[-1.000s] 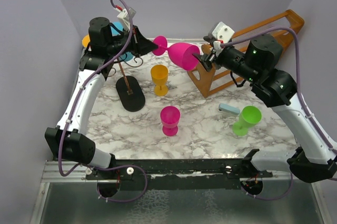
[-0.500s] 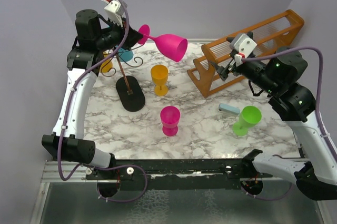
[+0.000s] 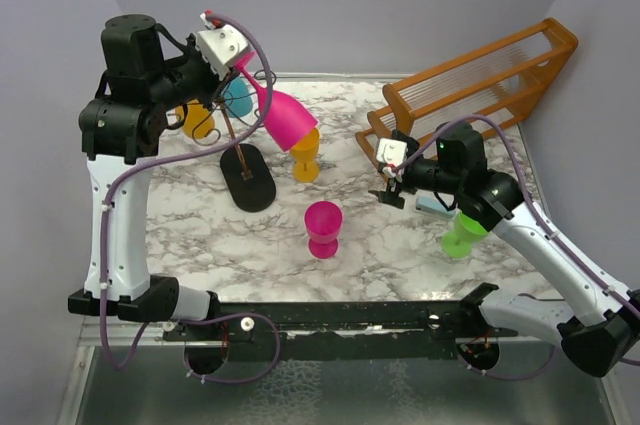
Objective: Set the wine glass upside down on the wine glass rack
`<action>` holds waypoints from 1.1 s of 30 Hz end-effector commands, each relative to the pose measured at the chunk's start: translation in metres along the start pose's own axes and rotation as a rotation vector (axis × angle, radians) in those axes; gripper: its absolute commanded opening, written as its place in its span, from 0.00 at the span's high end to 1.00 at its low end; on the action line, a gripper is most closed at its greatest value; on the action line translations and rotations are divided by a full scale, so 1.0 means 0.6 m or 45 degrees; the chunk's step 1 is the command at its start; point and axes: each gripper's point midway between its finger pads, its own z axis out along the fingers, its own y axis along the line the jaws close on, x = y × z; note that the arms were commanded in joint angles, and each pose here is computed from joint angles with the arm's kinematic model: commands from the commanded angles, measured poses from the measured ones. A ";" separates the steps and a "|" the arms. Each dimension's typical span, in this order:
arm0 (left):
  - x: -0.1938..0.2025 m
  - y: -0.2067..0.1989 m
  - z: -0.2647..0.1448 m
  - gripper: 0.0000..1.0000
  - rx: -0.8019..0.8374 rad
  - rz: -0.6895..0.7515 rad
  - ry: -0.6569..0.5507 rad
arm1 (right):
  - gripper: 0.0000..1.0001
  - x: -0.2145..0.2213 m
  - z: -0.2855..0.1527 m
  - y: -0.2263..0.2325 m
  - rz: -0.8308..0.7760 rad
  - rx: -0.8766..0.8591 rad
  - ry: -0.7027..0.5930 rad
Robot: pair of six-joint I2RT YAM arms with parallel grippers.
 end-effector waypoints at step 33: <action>0.180 -0.002 -0.257 1.00 -0.209 0.597 0.882 | 0.16 0.018 0.005 0.016 -0.031 0.020 -0.104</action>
